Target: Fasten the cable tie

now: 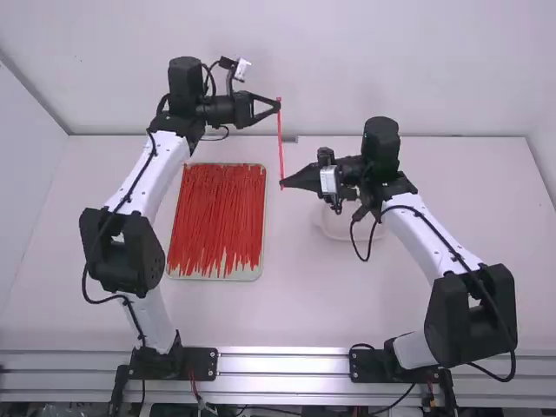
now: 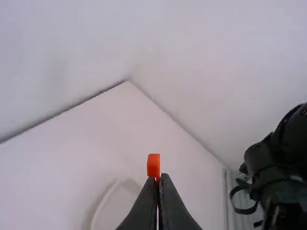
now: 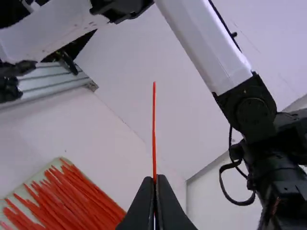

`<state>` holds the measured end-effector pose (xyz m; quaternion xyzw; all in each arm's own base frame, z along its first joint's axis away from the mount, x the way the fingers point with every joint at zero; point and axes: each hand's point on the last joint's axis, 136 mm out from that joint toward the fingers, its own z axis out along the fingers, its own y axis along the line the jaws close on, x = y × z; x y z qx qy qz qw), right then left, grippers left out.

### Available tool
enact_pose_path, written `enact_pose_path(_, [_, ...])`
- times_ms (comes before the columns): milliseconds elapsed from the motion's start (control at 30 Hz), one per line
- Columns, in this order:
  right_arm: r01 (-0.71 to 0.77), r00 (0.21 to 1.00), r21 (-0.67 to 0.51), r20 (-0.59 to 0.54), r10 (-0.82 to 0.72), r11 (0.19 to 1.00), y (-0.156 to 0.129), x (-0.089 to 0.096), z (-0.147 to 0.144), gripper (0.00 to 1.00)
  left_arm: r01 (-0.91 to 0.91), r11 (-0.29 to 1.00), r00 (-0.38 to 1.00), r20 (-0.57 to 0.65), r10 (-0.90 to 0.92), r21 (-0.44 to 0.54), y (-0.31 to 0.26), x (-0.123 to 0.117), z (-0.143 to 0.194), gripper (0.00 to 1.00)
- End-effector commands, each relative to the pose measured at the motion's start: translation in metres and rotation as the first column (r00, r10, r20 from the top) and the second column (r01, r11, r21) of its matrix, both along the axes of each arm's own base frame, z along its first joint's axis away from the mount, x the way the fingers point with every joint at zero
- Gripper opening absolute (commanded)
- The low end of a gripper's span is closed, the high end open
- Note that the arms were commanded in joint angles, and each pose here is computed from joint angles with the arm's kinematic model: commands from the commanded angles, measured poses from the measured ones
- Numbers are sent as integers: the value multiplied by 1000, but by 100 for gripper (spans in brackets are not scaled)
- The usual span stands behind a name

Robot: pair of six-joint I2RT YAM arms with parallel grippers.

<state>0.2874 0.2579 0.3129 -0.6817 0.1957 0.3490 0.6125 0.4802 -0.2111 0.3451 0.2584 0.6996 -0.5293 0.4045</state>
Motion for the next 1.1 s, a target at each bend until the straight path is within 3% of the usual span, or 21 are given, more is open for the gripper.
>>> enact_pose_path(0, [-12, 991, -30, -136, 8, 999, -2, -2, 0, 2, 19, 999, 995, 96, -22, 26, -10, -2, -9, 2])
enact_pose_path(133, [-2, 978, -48, -210, -8, 999, -7, 2, 0, 0, 27, 1000, 990, 136, -29, 14, -15, -2, -16, 2])
enact_pose_path(300, [25, 974, -51, -224, -36, 998, -15, 9, 0, 0, 21, 999, 991, 134, -17, -25, -15, -1, -18, 2])
enact_pose_path(833, [-21, 950, -72, -312, -3, 997, -4, 1, -5, 0, 101, 993, 976, 198, -87, -62, -19, -14, -10, 2])
enact_pose_path(1067, [83, 876, -135, -462, -136, 987, 3, 21, -8, 0, 109, 994, 954, 281, -102, -9, -18, -15, -19, 2])
